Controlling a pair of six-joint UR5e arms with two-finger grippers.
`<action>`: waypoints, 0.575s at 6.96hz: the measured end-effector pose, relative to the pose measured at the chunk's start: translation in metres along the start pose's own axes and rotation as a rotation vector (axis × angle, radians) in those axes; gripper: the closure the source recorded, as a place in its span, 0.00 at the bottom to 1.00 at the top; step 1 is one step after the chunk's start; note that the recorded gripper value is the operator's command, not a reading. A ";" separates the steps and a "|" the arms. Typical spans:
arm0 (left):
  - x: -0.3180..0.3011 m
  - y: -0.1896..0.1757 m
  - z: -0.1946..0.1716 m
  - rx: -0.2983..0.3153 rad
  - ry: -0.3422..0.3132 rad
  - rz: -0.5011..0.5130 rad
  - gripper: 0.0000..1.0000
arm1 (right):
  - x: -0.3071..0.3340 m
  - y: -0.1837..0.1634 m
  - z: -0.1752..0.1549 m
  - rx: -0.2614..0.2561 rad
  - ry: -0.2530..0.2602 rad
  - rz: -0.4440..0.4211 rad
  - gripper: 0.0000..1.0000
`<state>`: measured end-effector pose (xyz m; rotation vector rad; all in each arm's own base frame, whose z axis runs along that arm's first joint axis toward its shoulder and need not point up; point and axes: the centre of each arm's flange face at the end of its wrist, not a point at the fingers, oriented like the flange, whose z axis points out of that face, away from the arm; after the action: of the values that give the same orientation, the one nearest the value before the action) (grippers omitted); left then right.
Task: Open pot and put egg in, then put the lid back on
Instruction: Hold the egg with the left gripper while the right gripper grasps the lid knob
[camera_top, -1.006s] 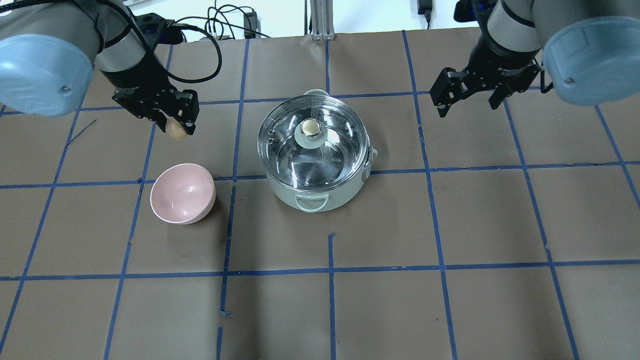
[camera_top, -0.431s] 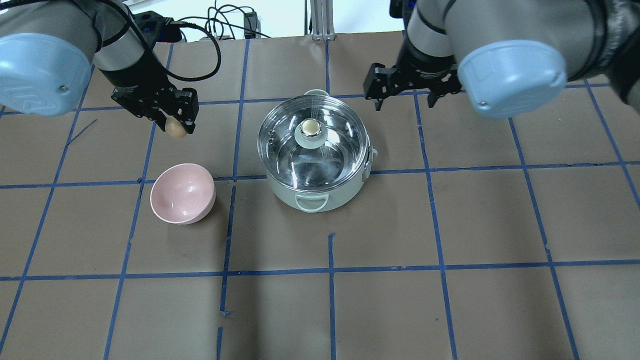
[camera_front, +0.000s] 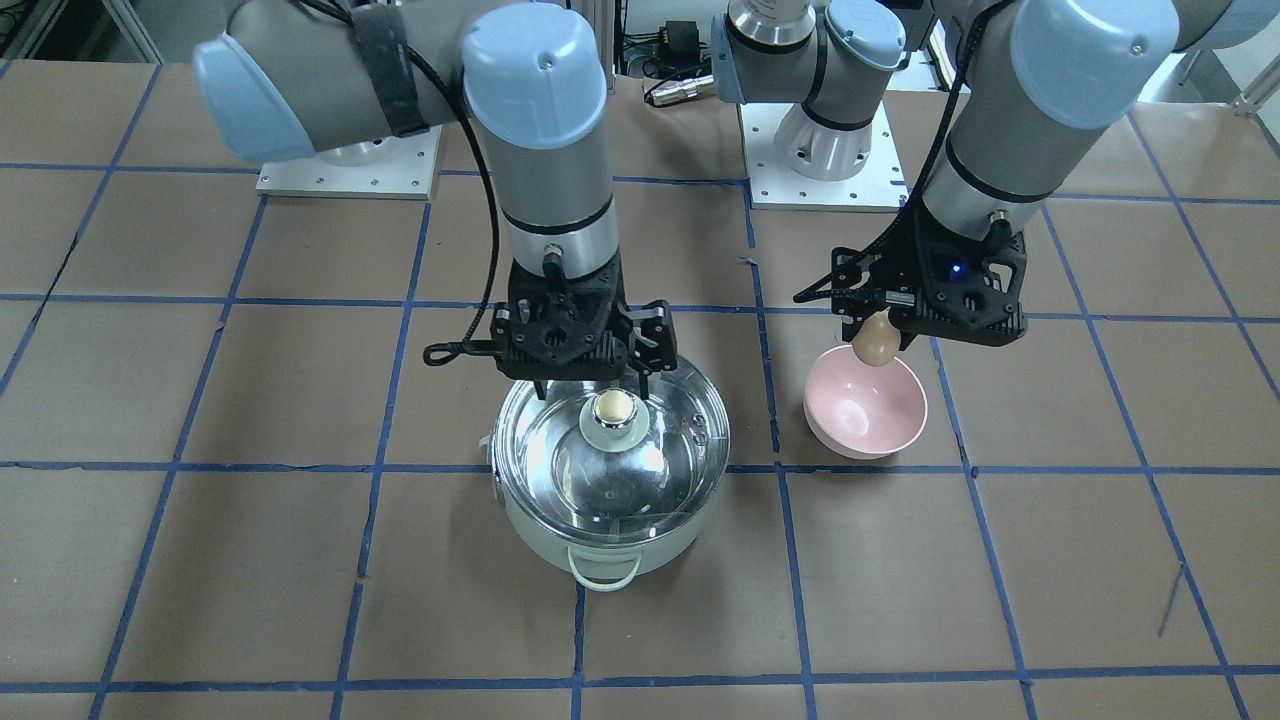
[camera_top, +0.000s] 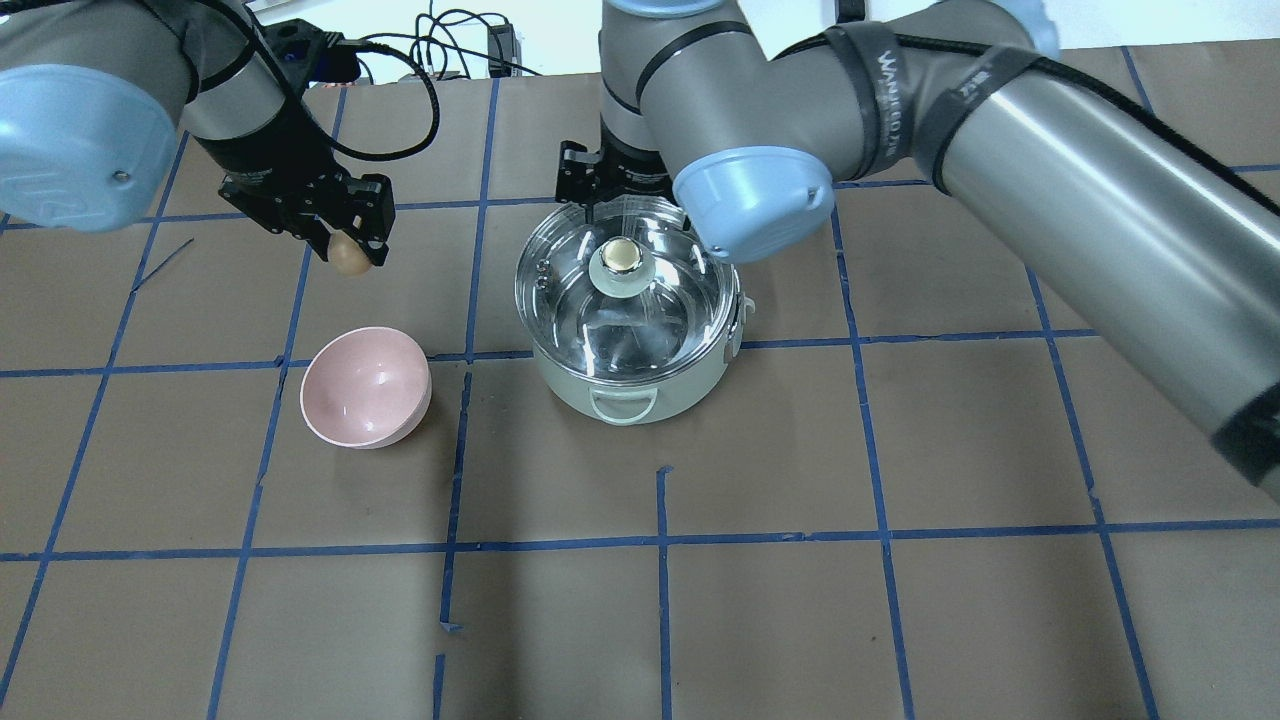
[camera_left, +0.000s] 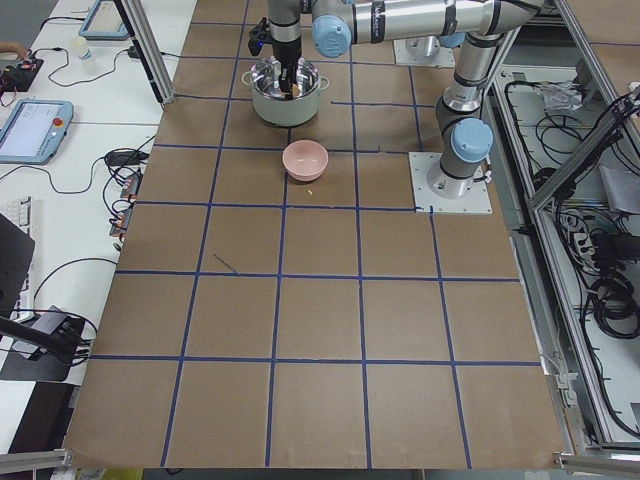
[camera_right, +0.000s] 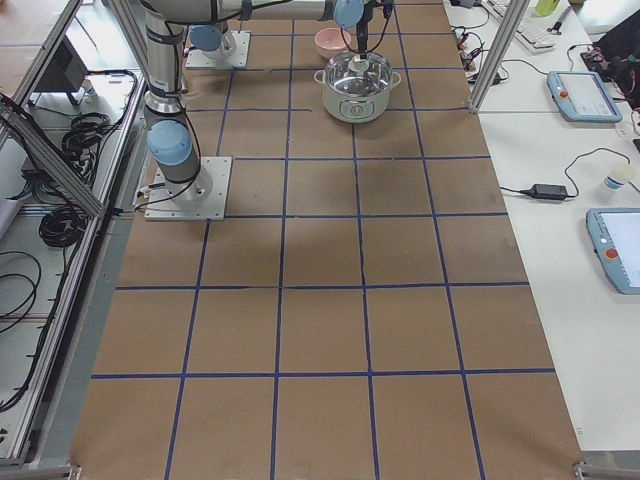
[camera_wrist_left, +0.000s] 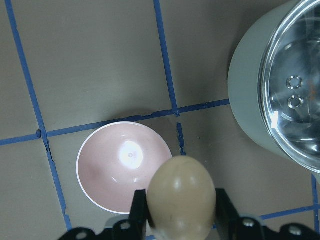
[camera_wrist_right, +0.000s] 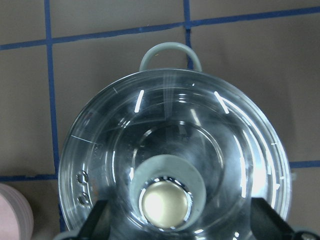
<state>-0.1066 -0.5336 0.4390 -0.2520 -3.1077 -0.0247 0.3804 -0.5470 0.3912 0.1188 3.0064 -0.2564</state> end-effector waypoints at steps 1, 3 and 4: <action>0.000 0.000 0.000 0.000 0.000 0.000 0.72 | -0.015 0.003 0.018 -0.006 -0.002 0.016 0.00; 0.001 0.001 -0.001 0.001 0.001 0.000 0.72 | -0.021 0.007 0.040 -0.023 0.010 0.000 0.00; 0.001 0.001 -0.001 0.002 0.002 0.001 0.72 | -0.020 0.010 0.046 -0.029 0.018 -0.006 0.01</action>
<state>-0.1073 -0.5320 0.4400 -0.2532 -3.1051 -0.0221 0.4062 -0.5467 0.3473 0.1096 3.0274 -0.2140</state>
